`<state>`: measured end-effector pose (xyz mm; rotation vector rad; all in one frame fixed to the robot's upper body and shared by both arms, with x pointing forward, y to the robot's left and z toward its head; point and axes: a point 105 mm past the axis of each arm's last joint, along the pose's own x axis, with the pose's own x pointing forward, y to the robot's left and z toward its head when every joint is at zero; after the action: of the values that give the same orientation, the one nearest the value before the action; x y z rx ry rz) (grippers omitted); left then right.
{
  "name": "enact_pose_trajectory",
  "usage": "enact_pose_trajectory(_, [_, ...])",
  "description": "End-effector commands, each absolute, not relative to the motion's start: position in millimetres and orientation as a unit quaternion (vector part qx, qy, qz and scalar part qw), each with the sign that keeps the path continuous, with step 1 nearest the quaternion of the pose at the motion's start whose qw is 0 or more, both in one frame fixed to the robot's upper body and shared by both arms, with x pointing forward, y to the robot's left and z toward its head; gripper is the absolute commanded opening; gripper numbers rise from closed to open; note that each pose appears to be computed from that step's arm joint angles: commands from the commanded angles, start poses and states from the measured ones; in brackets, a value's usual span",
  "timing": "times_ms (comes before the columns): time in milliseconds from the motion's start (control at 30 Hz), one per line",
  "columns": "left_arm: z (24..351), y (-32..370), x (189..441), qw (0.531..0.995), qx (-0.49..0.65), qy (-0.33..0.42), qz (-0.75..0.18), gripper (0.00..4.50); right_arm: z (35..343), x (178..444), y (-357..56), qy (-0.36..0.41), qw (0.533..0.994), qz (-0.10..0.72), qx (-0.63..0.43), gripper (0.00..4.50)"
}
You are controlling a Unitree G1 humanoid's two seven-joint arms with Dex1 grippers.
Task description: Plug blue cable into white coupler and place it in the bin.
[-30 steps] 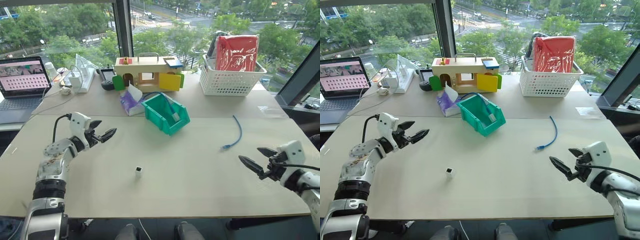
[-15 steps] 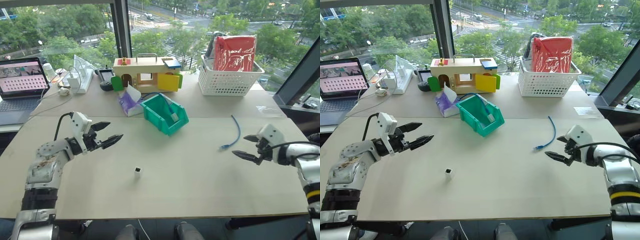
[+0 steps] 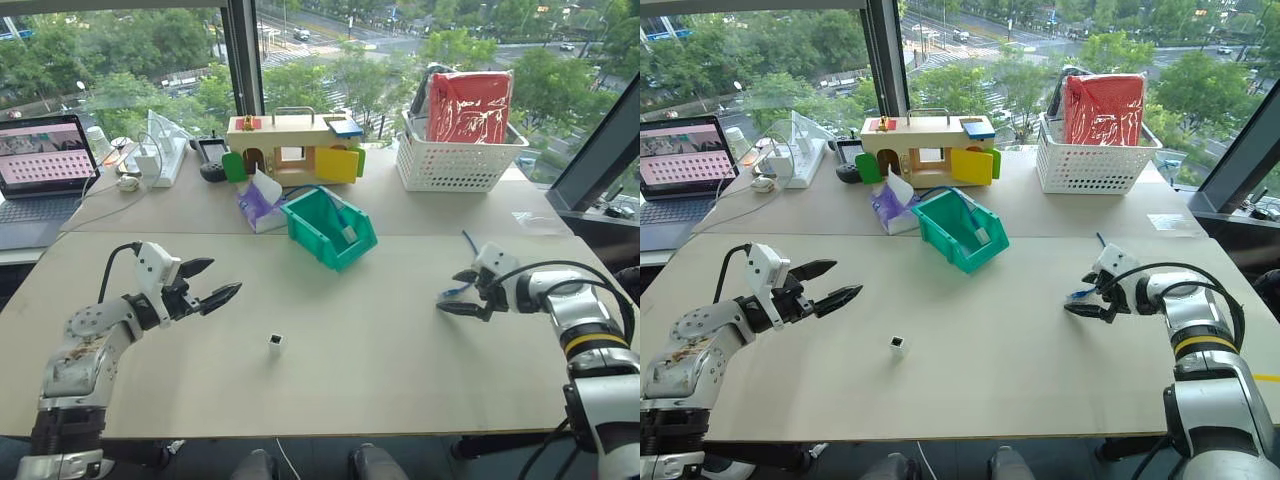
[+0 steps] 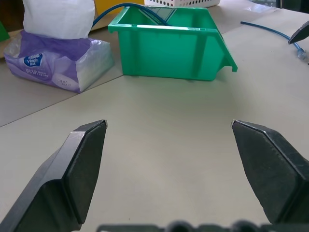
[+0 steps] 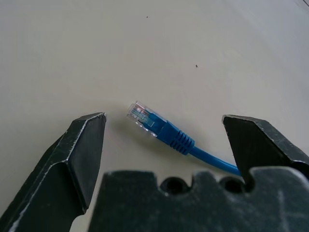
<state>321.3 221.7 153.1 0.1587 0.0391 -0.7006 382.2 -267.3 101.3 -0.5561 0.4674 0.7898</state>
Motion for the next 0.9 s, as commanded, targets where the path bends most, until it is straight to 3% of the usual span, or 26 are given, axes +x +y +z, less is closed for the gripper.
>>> enact_pose_trajectory(33, [168, 223, 319, 0.938, 0.086, -0.007, -0.336, 4.5, 95, 380, -276, 0.255, 0.857, 0.365, -0.259, 3.06])
enact_pose_trajectory(333, [167, 226, 321, 0.939, 0.088, -0.006, -0.333, 4.5, 107, 382, -247, 0.215, 0.845, 0.418, -0.254, 0.08])
enact_pose_trajectory(500, [168, 223, 324, 0.935, 0.093, -0.009, -0.342, 4.5, 120, 383, -195, 0.173, 0.816, 0.482, -0.268, 0.08])
enact_pose_trajectory(667, [164, 212, 323, 0.917, 0.132, 0.006, -0.376, 4.5, 118, 367, -122, 0.134, 0.765, 0.566, -0.278, 0.07])
enact_pose_trajectory(900, [159, 191, 321, 0.887, 0.159, 0.017, -0.433, 4.5, 108, 352, -72, 0.117, 0.73, 0.612, -0.281, 0.07])
